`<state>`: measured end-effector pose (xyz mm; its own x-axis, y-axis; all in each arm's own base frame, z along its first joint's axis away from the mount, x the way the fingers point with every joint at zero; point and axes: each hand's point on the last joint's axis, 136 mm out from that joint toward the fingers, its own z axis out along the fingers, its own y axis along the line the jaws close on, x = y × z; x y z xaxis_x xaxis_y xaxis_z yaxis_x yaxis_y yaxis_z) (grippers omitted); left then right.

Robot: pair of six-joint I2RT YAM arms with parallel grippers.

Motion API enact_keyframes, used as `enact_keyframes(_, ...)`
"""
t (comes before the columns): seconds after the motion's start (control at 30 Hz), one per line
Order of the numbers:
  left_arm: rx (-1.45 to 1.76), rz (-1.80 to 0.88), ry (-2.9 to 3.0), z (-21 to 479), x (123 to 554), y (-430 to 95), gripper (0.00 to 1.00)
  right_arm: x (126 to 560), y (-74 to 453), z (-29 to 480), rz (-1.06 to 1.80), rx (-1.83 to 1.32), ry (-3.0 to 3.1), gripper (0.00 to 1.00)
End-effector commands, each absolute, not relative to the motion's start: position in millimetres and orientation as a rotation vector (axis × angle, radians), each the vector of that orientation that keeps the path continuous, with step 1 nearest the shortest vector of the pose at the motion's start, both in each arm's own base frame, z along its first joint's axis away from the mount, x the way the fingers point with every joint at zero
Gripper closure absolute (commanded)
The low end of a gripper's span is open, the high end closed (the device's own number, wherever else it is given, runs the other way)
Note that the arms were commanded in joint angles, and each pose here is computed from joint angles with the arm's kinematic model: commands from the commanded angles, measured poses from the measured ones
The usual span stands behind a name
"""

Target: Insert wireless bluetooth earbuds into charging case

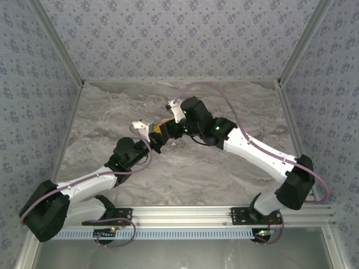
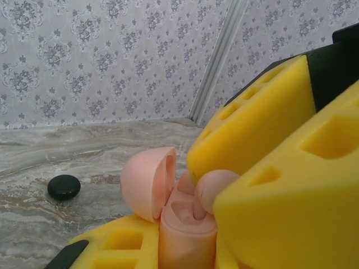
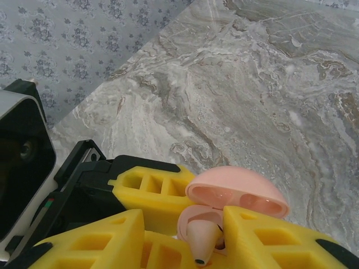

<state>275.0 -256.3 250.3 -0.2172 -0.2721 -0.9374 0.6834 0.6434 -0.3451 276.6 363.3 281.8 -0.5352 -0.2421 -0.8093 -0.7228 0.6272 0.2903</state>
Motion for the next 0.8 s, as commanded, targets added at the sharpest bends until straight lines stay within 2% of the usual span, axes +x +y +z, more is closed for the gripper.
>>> enact_keyframes(0.0,0.367,-0.925,1.484,277,274,-260,0.95,273,366,292,0.846,-0.754,2.089,0.55)
enact_keyframes(0.33,0.372,-0.921,1.495,273,274,-260,0.95,275,363,299,0.847,-0.726,2.083,0.50)
enact_keyframes(0.77,0.406,-0.910,1.513,267,272,-262,0.95,275,349,315,0.840,-0.678,2.055,0.48)
